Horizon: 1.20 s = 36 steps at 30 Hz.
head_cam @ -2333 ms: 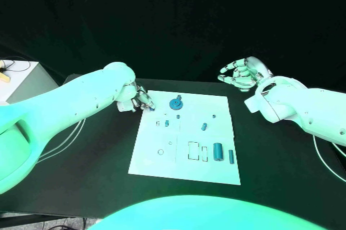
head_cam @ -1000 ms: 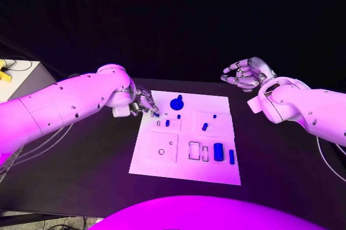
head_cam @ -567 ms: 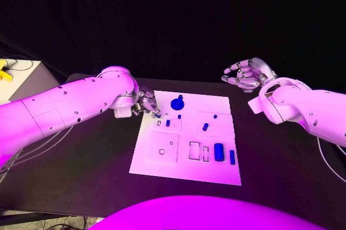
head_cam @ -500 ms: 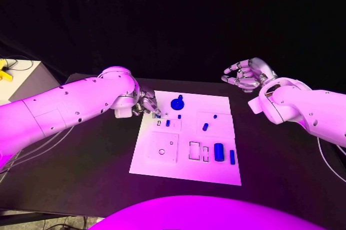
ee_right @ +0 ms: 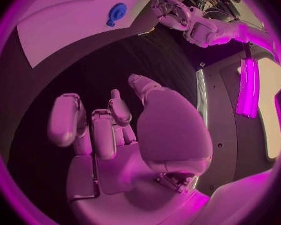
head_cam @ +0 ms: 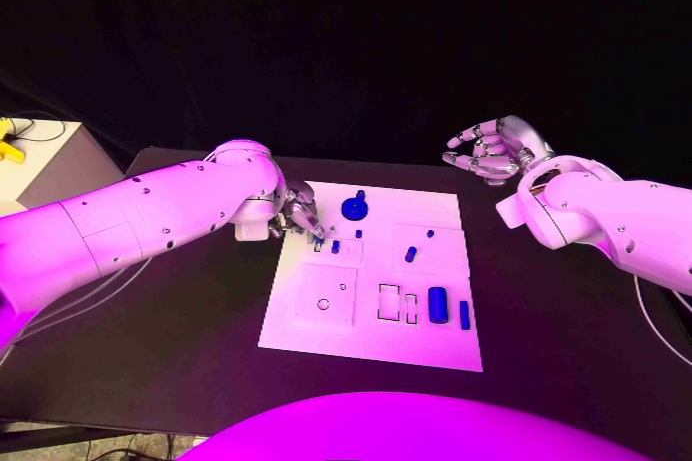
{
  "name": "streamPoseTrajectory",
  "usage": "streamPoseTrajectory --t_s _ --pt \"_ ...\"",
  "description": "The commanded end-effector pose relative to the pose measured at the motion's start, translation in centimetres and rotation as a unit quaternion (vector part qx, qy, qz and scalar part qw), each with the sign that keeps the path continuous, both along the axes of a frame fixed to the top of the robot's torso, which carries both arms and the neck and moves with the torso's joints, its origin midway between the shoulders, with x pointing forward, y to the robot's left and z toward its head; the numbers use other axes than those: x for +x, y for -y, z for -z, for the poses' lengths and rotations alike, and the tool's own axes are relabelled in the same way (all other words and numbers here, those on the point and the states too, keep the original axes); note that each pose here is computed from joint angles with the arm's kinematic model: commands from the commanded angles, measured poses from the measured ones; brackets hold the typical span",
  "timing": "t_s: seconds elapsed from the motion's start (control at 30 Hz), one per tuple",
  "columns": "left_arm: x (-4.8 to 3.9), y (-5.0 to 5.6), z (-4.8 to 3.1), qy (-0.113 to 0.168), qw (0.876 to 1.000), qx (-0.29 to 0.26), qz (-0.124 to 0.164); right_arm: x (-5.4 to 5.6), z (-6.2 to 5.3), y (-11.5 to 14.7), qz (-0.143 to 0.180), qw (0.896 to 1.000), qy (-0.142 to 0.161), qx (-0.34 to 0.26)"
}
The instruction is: Assemble the parts on the task board
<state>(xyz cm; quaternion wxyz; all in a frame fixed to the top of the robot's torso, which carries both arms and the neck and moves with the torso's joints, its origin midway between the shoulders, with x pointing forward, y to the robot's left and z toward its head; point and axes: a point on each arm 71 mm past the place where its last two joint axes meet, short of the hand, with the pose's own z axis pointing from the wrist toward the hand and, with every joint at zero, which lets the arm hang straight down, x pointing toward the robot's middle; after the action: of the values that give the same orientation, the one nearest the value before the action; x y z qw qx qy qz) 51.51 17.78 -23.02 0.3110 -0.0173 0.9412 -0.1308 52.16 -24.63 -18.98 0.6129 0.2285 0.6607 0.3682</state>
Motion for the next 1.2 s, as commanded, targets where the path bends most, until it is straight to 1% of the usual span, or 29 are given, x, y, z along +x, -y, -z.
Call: streamPoseTrajectory --t_s 0.03,0.53,0.9,1.2 --pt "0.01 0.1 0.07 0.007 1.000 0.018 0.012 0.0 0.0 -0.1 -0.007 1.000 0.003 0.001" --pt "-0.09 0.1 0.52 0.017 0.999 0.035 0.020 0.0 -0.1 -0.2 -0.012 1.000 0.004 0.005" --pt "-0.39 0.1 1.14 0.014 0.999 0.038 0.022 0.0 0.0 -0.3 -0.013 1.000 0.004 0.005" --pt "-0.59 0.3 1.25 0.012 0.999 0.036 0.027 0.0 0.0 -0.3 -0.013 1.000 0.003 0.005"
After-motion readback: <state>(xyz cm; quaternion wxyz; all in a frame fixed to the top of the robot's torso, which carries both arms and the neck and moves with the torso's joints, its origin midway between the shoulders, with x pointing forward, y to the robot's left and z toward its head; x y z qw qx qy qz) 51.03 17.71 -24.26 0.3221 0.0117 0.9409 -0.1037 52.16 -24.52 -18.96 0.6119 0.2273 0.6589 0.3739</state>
